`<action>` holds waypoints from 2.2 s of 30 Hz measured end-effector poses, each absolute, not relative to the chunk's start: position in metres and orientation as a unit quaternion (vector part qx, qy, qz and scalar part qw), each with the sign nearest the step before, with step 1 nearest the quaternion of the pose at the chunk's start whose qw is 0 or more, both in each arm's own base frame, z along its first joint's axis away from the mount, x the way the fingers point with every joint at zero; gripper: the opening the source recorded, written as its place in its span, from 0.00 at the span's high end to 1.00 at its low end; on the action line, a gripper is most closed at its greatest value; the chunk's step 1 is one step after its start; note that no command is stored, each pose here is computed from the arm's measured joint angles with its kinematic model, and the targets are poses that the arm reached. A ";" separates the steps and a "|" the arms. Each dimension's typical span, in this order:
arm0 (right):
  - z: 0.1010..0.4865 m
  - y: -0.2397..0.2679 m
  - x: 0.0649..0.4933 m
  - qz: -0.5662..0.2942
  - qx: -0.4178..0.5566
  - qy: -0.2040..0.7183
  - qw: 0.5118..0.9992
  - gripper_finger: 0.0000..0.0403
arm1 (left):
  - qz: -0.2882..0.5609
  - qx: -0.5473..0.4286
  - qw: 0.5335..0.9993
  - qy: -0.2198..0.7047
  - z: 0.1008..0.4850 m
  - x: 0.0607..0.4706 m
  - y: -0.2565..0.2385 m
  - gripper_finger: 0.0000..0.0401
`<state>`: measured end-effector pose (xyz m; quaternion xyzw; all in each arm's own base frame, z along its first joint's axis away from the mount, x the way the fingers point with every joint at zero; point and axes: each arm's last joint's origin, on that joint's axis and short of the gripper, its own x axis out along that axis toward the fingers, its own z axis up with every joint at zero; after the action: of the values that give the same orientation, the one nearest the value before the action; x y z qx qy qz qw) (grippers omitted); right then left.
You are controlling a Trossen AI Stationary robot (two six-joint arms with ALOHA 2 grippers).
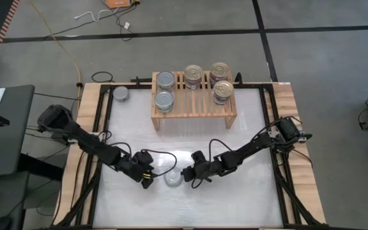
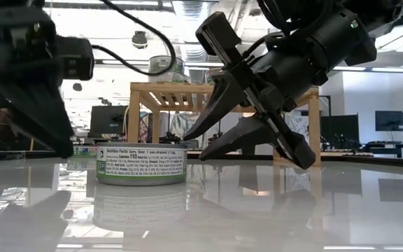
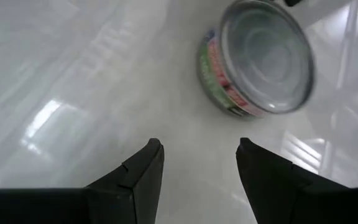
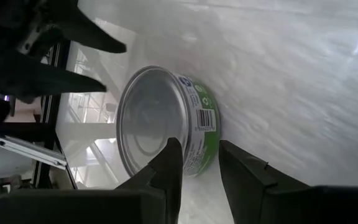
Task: Stack canned seafood by type on shelf
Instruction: Put the green tuna can on the shelf
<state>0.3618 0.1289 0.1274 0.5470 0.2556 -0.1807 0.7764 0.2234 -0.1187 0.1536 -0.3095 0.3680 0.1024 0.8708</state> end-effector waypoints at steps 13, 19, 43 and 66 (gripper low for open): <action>0.124 0.123 0.363 -0.230 0.556 0.216 0.769 0.68 | 0.122 -0.259 0.888 0.360 0.147 0.234 -0.109 0.52; 0.129 0.123 0.366 -0.214 0.559 0.201 0.776 0.68 | 0.100 -0.249 0.887 0.377 0.146 0.235 -0.105 0.52; 0.135 0.142 0.364 -0.223 0.552 0.194 0.780 0.68 | 0.042 -0.292 0.884 0.362 0.128 0.250 -0.124 0.52; 0.114 0.155 0.385 -0.218 0.568 0.228 0.761 0.68 | 0.030 -0.273 0.889 0.367 0.127 0.249 -0.126 0.52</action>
<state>0.3849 0.1550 0.1139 0.5676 0.2278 -0.2176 0.7606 0.2488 -0.1256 0.1271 -0.2734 0.3670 0.0303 0.8886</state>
